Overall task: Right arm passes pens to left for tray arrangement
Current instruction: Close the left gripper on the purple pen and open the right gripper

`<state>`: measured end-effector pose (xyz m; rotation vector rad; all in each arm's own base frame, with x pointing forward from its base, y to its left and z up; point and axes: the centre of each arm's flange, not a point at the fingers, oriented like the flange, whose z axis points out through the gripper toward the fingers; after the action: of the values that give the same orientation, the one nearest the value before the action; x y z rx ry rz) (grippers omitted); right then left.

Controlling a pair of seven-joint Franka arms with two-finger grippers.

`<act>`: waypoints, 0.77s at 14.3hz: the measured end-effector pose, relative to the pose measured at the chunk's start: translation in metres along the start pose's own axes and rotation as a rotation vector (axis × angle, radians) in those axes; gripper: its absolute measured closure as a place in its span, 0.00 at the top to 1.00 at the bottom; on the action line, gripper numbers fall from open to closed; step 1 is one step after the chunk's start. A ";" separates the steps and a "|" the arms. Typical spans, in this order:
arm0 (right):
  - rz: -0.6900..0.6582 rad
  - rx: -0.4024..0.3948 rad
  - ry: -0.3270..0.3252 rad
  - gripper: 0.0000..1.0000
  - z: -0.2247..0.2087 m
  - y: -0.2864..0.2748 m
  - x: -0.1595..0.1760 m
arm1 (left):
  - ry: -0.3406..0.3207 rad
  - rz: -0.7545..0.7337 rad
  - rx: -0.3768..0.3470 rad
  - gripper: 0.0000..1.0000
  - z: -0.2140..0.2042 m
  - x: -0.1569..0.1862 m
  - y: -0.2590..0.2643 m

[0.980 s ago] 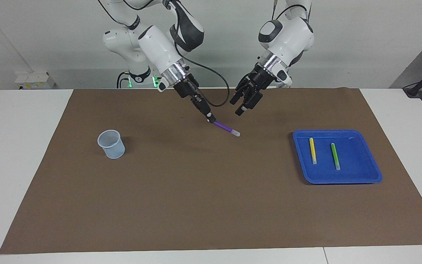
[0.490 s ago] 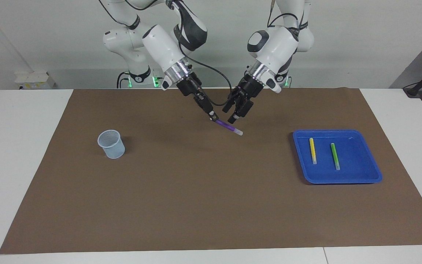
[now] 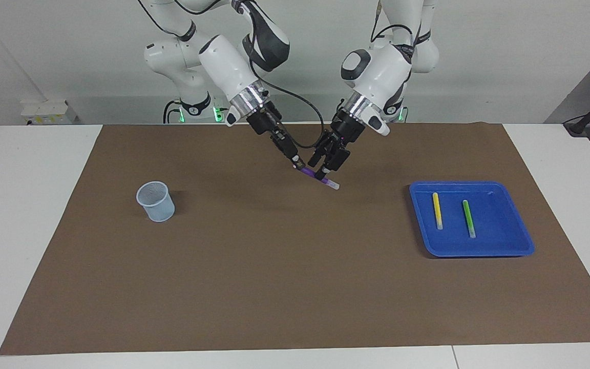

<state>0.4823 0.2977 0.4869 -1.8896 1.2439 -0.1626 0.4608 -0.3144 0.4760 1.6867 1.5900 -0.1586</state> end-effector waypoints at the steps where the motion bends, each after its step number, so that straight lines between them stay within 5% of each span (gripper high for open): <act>1: -0.003 0.000 0.000 0.19 0.000 0.000 0.000 | 0.000 0.002 -0.004 0.70 0.000 -0.001 0.000; 5: -0.004 0.000 0.002 0.19 0.000 0.000 0.001 | 0.004 0.003 -0.013 0.69 0.004 -0.002 -0.003; 9: -0.021 -0.008 0.006 0.19 0.001 0.004 0.004 | 0.008 0.008 -0.039 0.19 0.003 -0.001 0.002; 11: -0.028 -0.010 0.007 0.19 0.001 0.005 0.005 | 0.008 0.029 -0.040 0.18 0.003 -0.001 0.002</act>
<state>0.4823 0.2938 0.4811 -1.9170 1.2255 -0.1785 0.4639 -0.3172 0.4753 1.6808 1.5641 -0.1055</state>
